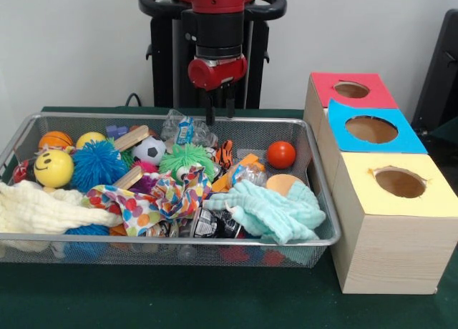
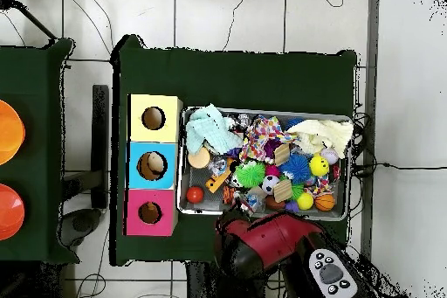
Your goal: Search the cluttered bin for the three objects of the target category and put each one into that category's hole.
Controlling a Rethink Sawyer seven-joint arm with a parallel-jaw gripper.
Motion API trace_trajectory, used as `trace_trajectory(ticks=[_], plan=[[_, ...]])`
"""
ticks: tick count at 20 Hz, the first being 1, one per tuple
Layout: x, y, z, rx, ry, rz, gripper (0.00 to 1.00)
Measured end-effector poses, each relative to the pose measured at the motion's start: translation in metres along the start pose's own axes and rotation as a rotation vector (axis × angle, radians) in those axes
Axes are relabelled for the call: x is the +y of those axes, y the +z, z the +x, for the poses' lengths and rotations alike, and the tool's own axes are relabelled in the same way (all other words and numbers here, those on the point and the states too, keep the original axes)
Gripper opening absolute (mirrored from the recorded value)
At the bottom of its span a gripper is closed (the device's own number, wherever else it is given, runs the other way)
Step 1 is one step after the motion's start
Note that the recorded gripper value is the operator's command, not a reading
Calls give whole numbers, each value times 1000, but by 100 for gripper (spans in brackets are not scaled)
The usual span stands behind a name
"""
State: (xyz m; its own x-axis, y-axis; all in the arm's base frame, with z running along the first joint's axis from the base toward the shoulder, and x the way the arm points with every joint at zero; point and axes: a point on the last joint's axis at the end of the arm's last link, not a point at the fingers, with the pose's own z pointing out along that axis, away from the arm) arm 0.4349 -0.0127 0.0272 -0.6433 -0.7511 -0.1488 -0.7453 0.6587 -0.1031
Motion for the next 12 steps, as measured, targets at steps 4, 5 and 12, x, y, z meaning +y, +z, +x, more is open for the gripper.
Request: trace_trajectory(ticks=[4, 5, 12], plan=[[3, 3, 2, 4, 2, -10, 100], [5, 4, 2, 6, 1, -14, 100], [8, 6, 2, 19, -3, -14, 100]])
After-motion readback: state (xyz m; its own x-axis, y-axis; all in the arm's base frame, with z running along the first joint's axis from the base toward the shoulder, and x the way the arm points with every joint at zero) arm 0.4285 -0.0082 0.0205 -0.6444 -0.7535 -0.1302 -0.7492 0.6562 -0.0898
